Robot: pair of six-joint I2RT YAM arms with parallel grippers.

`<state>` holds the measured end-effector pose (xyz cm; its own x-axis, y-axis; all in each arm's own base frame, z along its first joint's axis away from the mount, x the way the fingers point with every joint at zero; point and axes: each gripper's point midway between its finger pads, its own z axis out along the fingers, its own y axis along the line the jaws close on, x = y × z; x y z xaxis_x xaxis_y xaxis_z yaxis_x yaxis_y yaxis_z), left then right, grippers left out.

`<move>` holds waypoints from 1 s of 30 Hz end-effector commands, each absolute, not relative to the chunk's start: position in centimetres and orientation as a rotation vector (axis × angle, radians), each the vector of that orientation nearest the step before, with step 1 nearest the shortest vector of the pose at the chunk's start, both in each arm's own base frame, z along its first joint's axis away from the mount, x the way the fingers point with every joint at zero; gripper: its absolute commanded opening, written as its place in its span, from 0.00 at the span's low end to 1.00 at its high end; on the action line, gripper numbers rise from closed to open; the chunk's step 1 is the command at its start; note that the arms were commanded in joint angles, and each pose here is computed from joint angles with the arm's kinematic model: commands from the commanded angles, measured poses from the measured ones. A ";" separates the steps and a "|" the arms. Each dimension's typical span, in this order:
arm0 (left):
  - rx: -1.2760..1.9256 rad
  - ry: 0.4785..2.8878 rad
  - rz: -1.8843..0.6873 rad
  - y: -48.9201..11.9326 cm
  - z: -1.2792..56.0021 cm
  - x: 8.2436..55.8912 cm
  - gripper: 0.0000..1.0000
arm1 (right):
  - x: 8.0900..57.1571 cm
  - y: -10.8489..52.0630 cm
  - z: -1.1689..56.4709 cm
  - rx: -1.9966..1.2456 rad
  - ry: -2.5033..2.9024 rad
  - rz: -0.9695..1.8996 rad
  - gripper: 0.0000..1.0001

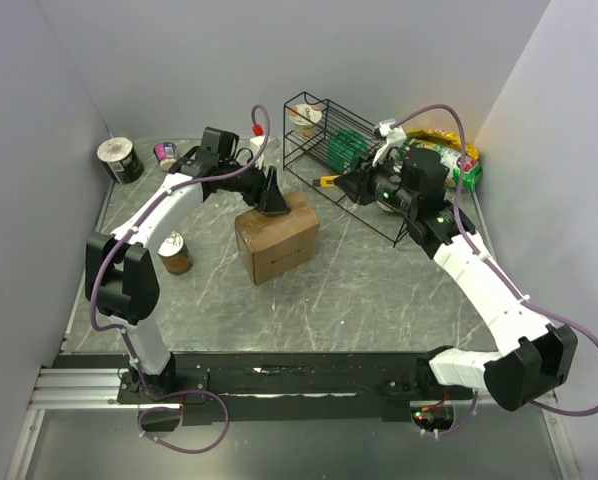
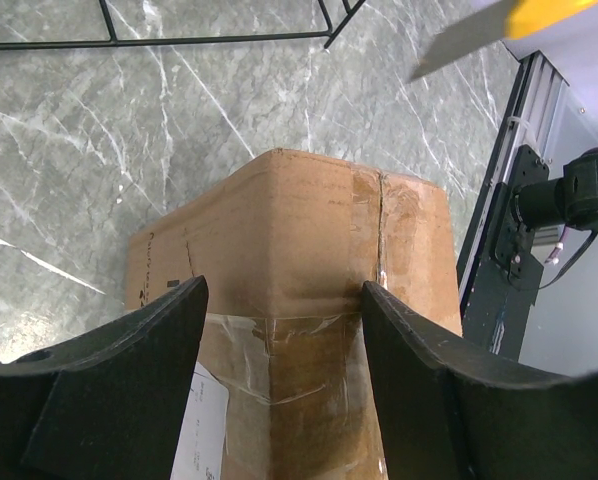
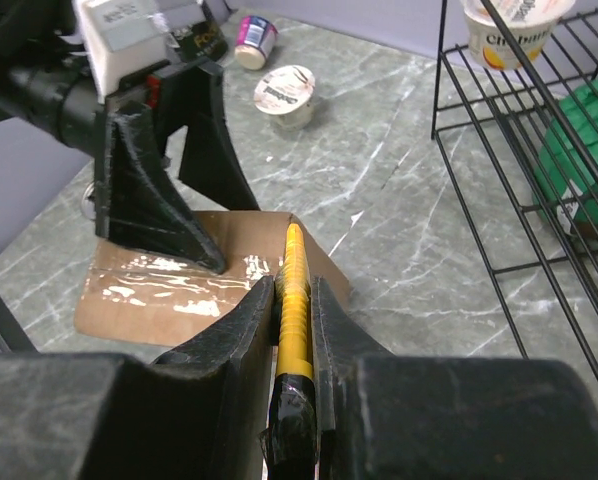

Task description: Unpack the express box

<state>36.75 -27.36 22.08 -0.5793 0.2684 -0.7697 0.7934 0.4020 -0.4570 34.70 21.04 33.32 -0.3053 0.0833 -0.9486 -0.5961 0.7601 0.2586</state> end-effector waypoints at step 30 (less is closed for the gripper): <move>0.854 2.238 -1.093 -26.7 16.9 36.7 0.66 | 36.4 23.1 33.4 -0.461 1.829 0.769 0.00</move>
<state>37.07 -27.46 21.89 -0.5994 0.2516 -0.7599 0.7786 0.4033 -0.4807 36.27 22.80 31.00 -0.4298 0.0359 -0.9022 -0.6021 0.7332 0.3160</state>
